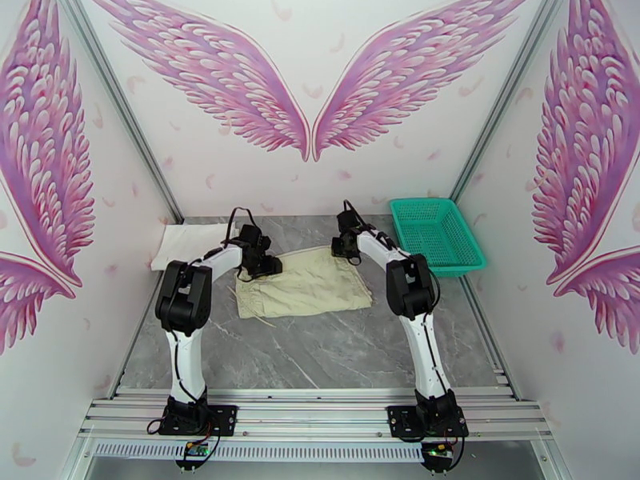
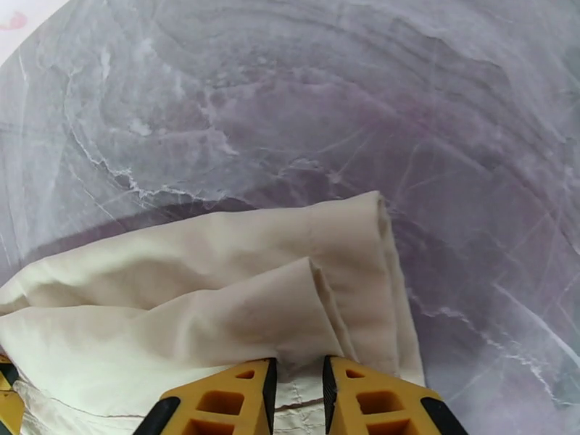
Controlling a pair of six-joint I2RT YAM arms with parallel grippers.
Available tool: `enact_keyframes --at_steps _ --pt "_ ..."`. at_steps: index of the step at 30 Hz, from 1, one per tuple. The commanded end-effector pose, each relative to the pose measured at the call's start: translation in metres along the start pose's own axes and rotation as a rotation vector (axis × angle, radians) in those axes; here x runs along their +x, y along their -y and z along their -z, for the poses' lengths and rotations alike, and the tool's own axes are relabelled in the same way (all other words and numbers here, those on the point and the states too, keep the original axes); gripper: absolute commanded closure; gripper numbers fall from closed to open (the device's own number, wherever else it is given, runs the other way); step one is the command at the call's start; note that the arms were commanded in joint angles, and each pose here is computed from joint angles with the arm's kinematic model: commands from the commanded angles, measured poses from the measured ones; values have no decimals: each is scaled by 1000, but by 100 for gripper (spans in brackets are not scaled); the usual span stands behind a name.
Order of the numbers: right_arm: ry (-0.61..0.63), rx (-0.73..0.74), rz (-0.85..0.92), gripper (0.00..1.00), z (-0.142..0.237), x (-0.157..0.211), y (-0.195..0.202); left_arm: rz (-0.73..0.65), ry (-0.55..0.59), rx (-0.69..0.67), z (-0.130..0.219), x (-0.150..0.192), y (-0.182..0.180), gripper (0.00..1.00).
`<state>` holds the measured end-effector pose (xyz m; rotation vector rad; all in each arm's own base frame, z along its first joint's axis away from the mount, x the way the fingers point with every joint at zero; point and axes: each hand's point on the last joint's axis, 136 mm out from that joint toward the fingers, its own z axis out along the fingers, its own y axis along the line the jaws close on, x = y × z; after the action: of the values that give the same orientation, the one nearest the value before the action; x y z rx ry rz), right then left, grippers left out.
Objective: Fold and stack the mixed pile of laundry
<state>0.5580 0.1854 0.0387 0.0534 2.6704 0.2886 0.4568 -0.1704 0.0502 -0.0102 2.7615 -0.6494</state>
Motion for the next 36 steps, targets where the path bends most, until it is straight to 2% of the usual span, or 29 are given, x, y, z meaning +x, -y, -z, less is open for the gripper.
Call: enact_keyframes --at_steps 1,5,9,11,15,17,22,27,36 --pt "25 4 15 72 26 -13 0 -53 149 -6 72 -19 25 36" --pt "76 -34 20 71 64 -22 -10 -8 200 -73 116 6 1 27" --pt "118 -174 119 63 97 -5 -53 123 191 -103 129 49 -46 24" --pt "126 -243 243 56 106 18 -88 203 214 -67 134 63 -64 23" --pt "172 -292 703 40 116 92 -161 350 267 20 147 75 -93 23" --pt "195 -337 874 34 117 125 -188 412 294 50 152 80 -107 21" --pt "304 -519 1132 25 136 191 -255 543 354 127 161 84 -138 21" --pt "344 -511 1346 24 119 234 -304 594 385 135 164 83 -148 21" --pt "316 -399 1454 28 63 239 -325 620 383 135 159 85 -153 21"
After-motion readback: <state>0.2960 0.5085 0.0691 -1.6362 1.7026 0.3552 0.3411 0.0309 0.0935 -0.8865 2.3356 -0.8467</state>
